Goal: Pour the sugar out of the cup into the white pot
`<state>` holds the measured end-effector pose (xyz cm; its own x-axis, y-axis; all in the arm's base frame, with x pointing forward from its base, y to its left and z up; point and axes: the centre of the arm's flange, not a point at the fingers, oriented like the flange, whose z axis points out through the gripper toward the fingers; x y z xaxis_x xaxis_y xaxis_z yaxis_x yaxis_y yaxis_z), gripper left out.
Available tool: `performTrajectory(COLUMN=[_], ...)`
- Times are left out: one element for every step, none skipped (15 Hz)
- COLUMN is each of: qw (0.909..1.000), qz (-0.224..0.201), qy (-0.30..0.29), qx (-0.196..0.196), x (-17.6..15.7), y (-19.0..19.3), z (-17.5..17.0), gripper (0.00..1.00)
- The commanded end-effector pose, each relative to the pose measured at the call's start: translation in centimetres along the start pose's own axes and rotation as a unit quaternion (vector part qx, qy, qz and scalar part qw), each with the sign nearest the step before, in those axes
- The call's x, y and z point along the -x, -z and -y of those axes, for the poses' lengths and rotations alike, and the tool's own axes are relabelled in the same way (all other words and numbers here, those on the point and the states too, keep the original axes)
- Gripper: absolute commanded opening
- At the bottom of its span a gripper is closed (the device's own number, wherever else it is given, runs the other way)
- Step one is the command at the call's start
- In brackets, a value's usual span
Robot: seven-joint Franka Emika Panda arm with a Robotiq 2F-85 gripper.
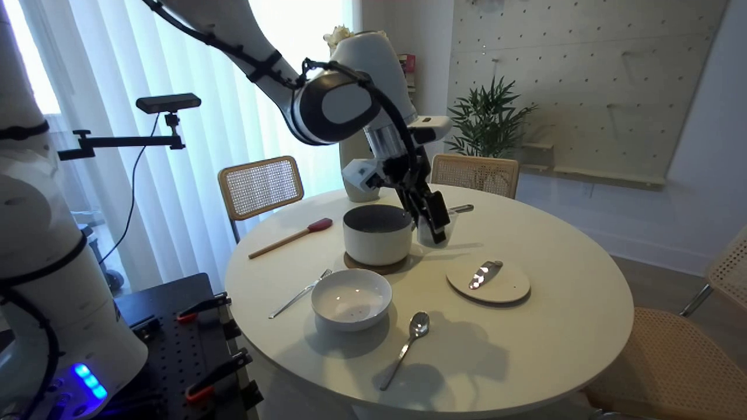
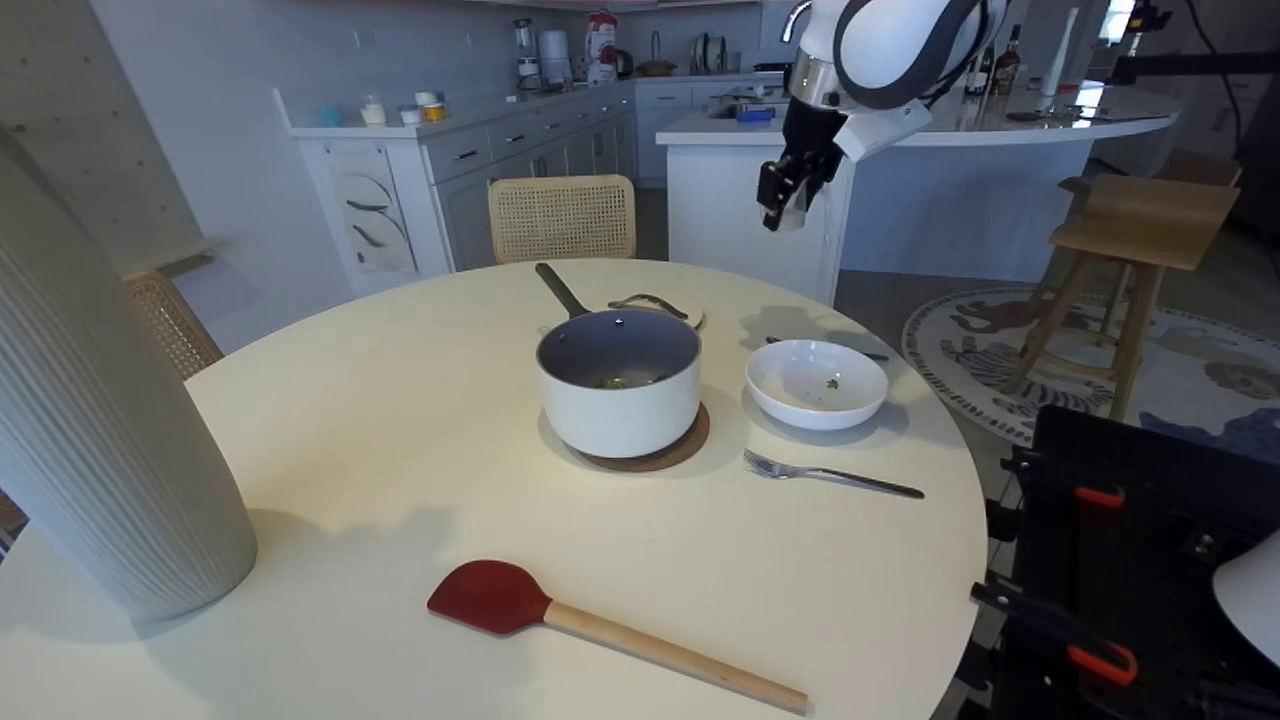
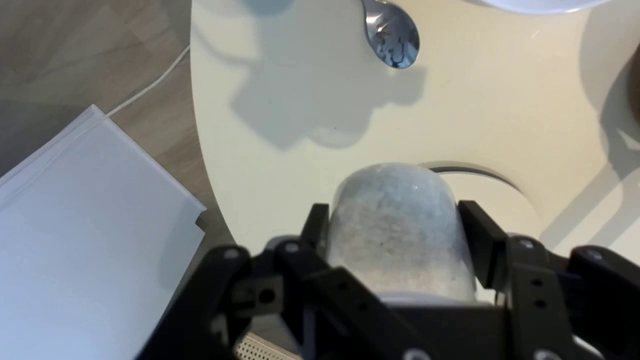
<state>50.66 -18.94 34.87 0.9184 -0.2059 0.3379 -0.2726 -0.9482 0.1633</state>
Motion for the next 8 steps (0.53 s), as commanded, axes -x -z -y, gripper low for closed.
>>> performTrajectory(qw=[0.9993,0.9988,0.998,0.9973,0.9965,0.9958,0.995,0.994], qz=[0.02,0.028,0.036,0.042,0.046,0.05,0.054,0.057], qy=[0.028,0.035,0.044,0.053,0.062,0.068,0.075,0.083], qx=[-0.016,-0.021,-0.025,-0.029,-0.032,-0.035,-0.038,-0.041], x=[1.5,1.6,1.8,1.9,2.1,2.3,2.4,2.5], y=[3.9,4.4,5.0,5.5,6.0,6.5,6.8,7.1], z=[2.4,3.0,3.7,4.4,5.0,5.6,6.1,6.6], gripper=[0.41,0.41,0.41,0.41,0.41,0.41,0.41,0.41])
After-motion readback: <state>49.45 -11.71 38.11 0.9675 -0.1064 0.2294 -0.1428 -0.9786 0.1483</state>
